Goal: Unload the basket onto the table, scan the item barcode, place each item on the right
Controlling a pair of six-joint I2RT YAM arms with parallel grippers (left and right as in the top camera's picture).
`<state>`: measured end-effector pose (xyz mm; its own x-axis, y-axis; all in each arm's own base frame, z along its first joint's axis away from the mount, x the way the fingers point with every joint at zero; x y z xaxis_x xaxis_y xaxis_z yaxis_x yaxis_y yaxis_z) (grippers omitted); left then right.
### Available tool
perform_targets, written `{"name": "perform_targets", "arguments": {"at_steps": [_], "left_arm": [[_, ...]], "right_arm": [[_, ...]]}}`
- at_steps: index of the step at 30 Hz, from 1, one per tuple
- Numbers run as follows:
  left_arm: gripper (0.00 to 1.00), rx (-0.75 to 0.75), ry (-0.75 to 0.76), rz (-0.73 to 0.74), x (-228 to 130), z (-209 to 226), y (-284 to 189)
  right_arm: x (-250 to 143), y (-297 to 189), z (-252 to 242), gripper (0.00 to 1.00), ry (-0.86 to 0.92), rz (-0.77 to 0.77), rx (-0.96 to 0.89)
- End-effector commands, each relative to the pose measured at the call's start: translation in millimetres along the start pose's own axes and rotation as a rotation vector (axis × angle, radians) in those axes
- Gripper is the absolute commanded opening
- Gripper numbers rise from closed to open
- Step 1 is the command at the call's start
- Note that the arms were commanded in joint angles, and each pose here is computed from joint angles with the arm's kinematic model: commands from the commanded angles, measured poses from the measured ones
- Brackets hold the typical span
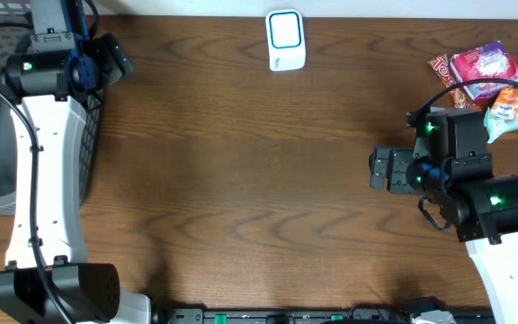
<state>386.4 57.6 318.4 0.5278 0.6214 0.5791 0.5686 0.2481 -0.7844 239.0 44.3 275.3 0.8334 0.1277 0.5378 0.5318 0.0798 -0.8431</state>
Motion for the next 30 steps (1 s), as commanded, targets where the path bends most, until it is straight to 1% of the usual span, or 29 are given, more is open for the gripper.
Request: {"name": "perform_targets", "arguments": {"at_steps": [1, 8, 16, 21, 30], "left_arm": [[0.98, 0.015, -0.024, -0.028, 6, 6, -6], [0.98, 0.015, -0.024, -0.028, 6, 6, -6], [0.98, 0.015, -0.024, -0.028, 6, 6, -6], [0.98, 0.015, -0.024, -0.028, 6, 6, -6], [0.98, 0.015, -0.024, -0.028, 6, 6, -6]], "right_arm": [[-2, 1, 3, 0.99, 0.004, 0.010, 0.013], [-2, 2, 4, 0.99, 0.004, 0.012, 0.022], [-14, 10, 6, 0.99, 0.000, 0.030, 0.037], [-24, 17, 5, 0.99, -0.047, -0.058, 0.039], [-59, 43, -9, 0.99, 0.002, -0.246, 0.004]]}}
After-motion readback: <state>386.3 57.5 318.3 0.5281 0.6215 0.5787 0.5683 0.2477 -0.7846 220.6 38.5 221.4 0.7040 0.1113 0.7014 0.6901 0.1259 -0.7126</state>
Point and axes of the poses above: each gripper's point midway between its finger pads, its own y axis out along the fingers, its own z axis along the line the jaws close on, x = y × z, the point moved 6 cm from there along -y, back along the fingers, and after that the axes turned 12 degrees about -y, right-handed, at the moved point
